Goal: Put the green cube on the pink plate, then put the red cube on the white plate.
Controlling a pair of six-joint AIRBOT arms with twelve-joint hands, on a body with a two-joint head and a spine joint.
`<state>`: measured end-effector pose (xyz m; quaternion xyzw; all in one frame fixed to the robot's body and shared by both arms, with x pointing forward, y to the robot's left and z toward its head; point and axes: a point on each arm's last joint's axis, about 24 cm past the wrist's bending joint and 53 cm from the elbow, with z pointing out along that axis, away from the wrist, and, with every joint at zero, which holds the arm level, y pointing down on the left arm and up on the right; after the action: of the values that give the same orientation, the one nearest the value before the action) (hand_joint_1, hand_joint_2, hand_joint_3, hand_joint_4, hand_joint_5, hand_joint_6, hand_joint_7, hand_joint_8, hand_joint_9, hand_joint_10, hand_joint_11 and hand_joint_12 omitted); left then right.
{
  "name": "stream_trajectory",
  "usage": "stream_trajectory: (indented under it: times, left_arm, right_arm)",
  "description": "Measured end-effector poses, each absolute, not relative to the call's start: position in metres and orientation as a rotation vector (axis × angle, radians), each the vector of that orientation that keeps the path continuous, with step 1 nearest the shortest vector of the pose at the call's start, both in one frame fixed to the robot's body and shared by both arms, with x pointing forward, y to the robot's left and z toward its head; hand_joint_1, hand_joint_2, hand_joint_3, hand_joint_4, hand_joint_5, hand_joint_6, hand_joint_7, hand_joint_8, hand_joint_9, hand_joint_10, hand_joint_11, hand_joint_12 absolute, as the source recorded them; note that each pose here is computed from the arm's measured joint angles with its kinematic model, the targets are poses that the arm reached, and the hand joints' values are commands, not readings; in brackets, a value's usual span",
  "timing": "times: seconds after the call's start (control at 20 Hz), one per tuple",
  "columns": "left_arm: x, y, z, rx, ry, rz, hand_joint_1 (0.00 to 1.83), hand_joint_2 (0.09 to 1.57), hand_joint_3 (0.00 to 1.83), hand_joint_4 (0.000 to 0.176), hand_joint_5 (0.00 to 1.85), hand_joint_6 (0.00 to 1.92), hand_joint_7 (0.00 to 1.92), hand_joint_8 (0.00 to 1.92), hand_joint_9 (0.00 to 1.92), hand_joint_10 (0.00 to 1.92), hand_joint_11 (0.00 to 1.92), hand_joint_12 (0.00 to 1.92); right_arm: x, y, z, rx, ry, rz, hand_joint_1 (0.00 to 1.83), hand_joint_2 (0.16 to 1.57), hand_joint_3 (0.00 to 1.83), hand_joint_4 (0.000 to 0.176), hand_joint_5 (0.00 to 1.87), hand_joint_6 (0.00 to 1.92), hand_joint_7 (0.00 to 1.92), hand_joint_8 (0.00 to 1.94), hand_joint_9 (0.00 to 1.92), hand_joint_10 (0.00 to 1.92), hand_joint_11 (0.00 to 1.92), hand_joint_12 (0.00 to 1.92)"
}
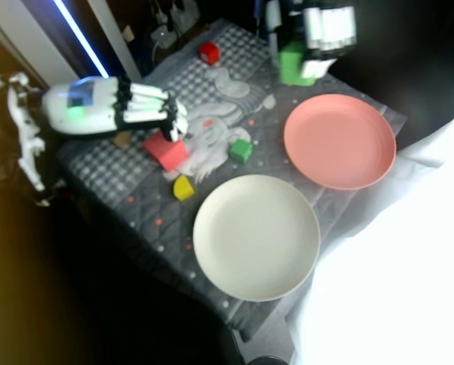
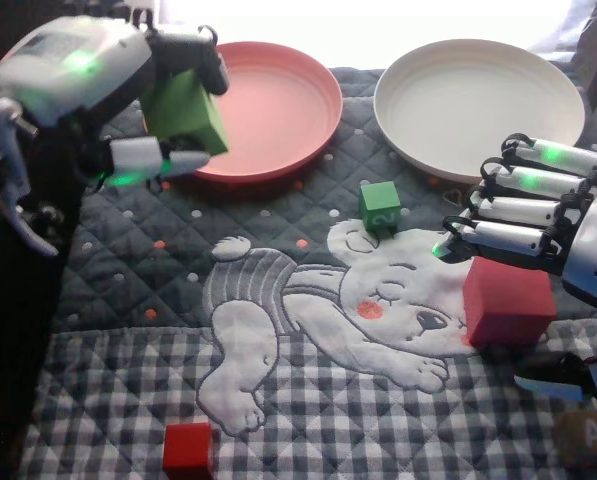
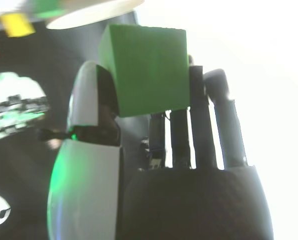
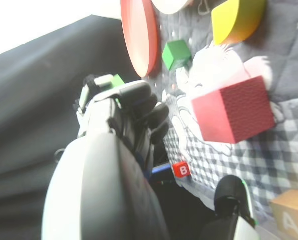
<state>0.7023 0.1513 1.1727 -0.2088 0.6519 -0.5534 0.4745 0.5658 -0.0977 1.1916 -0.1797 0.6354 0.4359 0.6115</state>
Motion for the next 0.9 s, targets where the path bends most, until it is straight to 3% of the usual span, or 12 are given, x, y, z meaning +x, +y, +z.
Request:
stream_trajectory:
  times: [0.05, 0.15, 0.25, 0.35, 0.45, 0.5, 0.6, 0.65, 0.75, 0.8, 0.85, 0.9]
  left_arm:
    - [0.711, 0.153, 1.174, -0.527, 1.588, -1.347, 1.18, 1.29, 0.00, 0.000, 0.62, 1.24, 0.74, 1.68, 0.87, 1.81, 0.87, 1.92]
    - [0.733, 0.152, 1.176, -0.561, 1.585, -1.328, 1.22, 1.23, 0.00, 0.000, 0.69, 1.19, 0.86, 1.44, 0.91, 1.47, 0.86, 1.80]
    - [0.748, 0.148, 1.177, -0.577, 1.592, -1.313, 1.22, 1.23, 0.00, 0.000, 0.71, 1.16, 0.86, 1.46, 0.87, 1.45, 0.81, 1.80]
    - [0.763, 0.142, 1.175, -0.593, 1.613, -1.296, 1.21, 1.25, 0.00, 0.000, 0.70, 1.14, 0.80, 1.57, 0.84, 1.62, 0.83, 1.90]
    - [0.774, 0.139, 1.164, -0.615, 1.647, -1.267, 1.21, 1.24, 0.00, 0.000, 0.69, 1.15, 0.82, 1.54, 0.86, 1.61, 0.84, 1.91]
    - [0.779, 0.138, 1.157, -0.628, 1.663, -1.254, 1.21, 1.24, 0.00, 0.000, 0.73, 1.28, 0.78, 1.44, 0.97, 1.74, 1.00, 1.92]
    - [0.787, 0.135, 1.145, -0.657, 1.697, -1.229, 1.21, 1.25, 0.00, 0.000, 0.70, 1.16, 0.79, 1.56, 0.93, 1.72, 0.95, 1.92]
    - [0.791, 0.133, 1.137, -0.673, 1.718, -1.214, 1.19, 1.27, 0.00, 0.000, 0.63, 1.29, 0.79, 1.54, 0.75, 1.48, 0.70, 1.85]
    - [0.795, 0.131, 1.127, -0.699, 1.742, -1.200, 1.16, 1.28, 0.00, 0.000, 0.62, 1.39, 0.77, 1.49, 0.68, 1.34, 0.59, 1.75]
    - [0.796, 0.128, 1.121, -0.709, 1.758, -1.195, 1.30, 1.26, 0.00, 0.000, 0.56, 1.30, 0.77, 1.44, 0.70, 1.57, 0.47, 1.82]
    - [0.797, 0.128, 1.118, -0.721, 1.760, -1.195, 1.19, 1.27, 0.00, 0.000, 0.58, 1.39, 0.79, 1.43, 0.57, 1.38, 0.38, 1.80]
    - [0.796, 0.128, 1.117, -0.727, 1.762, -1.195, 1.03, 1.13, 0.00, 0.000, 0.43, 0.87, 0.47, 0.97, 0.34, 1.20, 0.16, 1.75]
  right_arm:
    - [0.566, -0.097, 1.191, -0.415, 1.466, 1.006, 0.87, 0.74, 0.33, 0.000, 0.32, 0.61, 0.34, 0.63, 0.14, 0.94, 0.00, 1.53]
    - [0.567, -0.098, 1.190, -0.415, 1.469, 1.001, 0.86, 0.76, 0.31, 0.000, 0.35, 0.57, 0.38, 0.61, 0.17, 0.94, 0.00, 1.54]
    - [0.568, -0.099, 1.190, -0.414, 1.469, 0.999, 0.86, 0.76, 0.31, 0.000, 0.34, 0.58, 0.37, 0.60, 0.16, 0.93, 0.00, 1.50]
    - [0.568, -0.098, 1.189, -0.414, 1.469, 1.002, 0.86, 0.75, 0.31, 0.000, 0.34, 0.60, 0.39, 0.60, 0.19, 0.92, 0.00, 1.50]
    - [0.568, -0.096, 1.188, -0.414, 1.470, 1.007, 0.87, 0.75, 0.31, 0.000, 0.32, 0.60, 0.37, 0.60, 0.16, 0.94, 0.00, 1.52]
    - [0.568, -0.097, 1.188, -0.414, 1.471, 1.005, 0.84, 0.76, 0.31, 0.000, 0.31, 0.59, 0.35, 0.63, 0.15, 0.98, 0.00, 1.59]
    - [0.569, -0.097, 1.188, -0.414, 1.470, 1.003, 0.81, 0.77, 0.32, 0.000, 0.31, 0.60, 0.35, 0.65, 0.15, 1.00, 0.00, 1.62]
    - [0.569, -0.097, 1.188, -0.414, 1.469, 1.004, 0.77, 0.77, 0.32, 0.000, 0.32, 0.61, 0.36, 0.66, 0.17, 1.01, 0.00, 1.62]
    - [0.570, -0.097, 1.187, -0.415, 1.470, 1.003, 0.80, 0.77, 0.32, 0.000, 0.32, 0.61, 0.36, 0.66, 0.17, 1.01, 0.00, 1.62]
    - [0.570, -0.097, 1.187, -0.414, 1.470, 1.003, 0.82, 0.76, 0.32, 0.000, 0.33, 0.61, 0.37, 0.65, 0.18, 0.97, 0.00, 1.57]
    - [0.570, -0.097, 1.187, -0.414, 1.470, 1.003, 0.81, 0.77, 0.32, 0.000, 0.33, 0.61, 0.37, 0.64, 0.18, 0.95, 0.00, 1.57]
    - [0.570, -0.097, 1.187, -0.414, 1.469, 1.003, 0.79, 0.76, 0.34, 0.000, 0.33, 0.61, 0.38, 0.62, 0.20, 0.93, 0.00, 1.58]
